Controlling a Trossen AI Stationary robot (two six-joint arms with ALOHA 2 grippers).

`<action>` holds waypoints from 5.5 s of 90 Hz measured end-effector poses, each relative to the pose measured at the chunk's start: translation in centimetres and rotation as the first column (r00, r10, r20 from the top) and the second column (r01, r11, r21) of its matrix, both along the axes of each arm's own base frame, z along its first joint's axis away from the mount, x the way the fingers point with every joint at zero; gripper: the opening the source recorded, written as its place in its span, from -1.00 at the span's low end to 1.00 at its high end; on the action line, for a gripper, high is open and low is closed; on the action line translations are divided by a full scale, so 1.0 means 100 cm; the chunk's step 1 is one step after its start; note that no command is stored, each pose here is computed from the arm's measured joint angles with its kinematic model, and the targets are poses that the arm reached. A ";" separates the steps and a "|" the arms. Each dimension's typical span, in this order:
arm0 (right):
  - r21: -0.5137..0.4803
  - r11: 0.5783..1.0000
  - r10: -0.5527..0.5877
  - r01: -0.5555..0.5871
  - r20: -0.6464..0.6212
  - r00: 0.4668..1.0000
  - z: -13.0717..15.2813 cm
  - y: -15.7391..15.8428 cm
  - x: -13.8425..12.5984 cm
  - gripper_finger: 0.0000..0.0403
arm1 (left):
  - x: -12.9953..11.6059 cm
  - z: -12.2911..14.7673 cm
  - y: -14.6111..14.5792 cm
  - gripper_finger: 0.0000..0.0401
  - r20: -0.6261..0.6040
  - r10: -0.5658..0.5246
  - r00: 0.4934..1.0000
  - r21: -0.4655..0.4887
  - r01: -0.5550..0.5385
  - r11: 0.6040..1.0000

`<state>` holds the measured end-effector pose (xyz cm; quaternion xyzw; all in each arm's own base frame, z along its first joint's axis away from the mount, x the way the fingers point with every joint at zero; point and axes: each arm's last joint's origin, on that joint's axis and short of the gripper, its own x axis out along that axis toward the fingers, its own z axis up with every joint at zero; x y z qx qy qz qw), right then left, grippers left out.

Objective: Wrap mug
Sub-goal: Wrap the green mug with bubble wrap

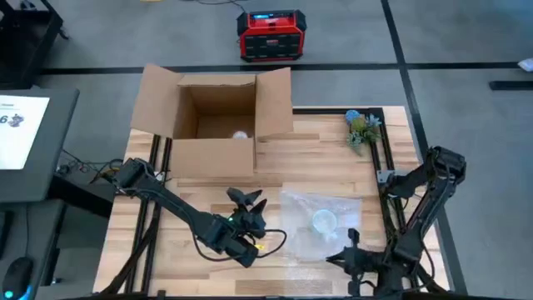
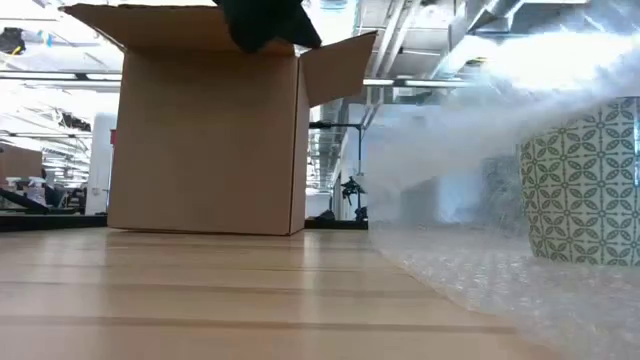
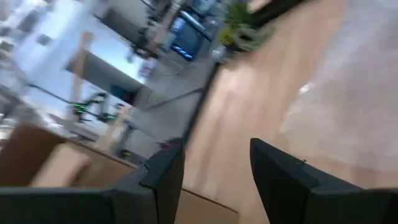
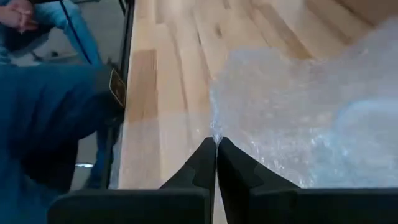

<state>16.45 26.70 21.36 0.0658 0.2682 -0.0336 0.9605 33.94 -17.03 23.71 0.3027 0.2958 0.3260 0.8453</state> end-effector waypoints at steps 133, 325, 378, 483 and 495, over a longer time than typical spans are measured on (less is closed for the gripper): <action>0.369 0.891 -0.045 0.265 -0.509 0.860 -0.048 0.050 -0.020 -0.97 | 0.007 -0.003 0.011 -0.19 -0.048 -0.017 0.999 -0.092 0.012 0.996; 0.010 0.992 -0.063 0.122 -0.811 0.582 -0.029 -0.140 0.108 -1.00 | 0.007 -0.003 0.013 -0.19 -0.058 -0.017 0.998 -0.094 0.012 0.996; 0.111 0.990 0.009 0.084 -0.657 0.754 0.060 -0.138 0.097 -1.00 | 0.007 -0.003 0.013 -0.20 -0.057 -0.017 0.998 -0.093 0.012 0.996; 0.095 0.988 -0.008 0.122 -0.759 0.651 0.033 -0.149 0.100 -1.00 | 0.011 -0.040 0.022 -0.19 -0.230 -0.391 0.891 -0.660 0.152 0.735; 0.119 0.985 0.002 0.127 -0.739 0.674 0.045 -0.147 0.091 -1.00 | 0.022 -0.052 0.028 -0.19 -0.063 -0.501 0.863 -0.716 0.311 0.626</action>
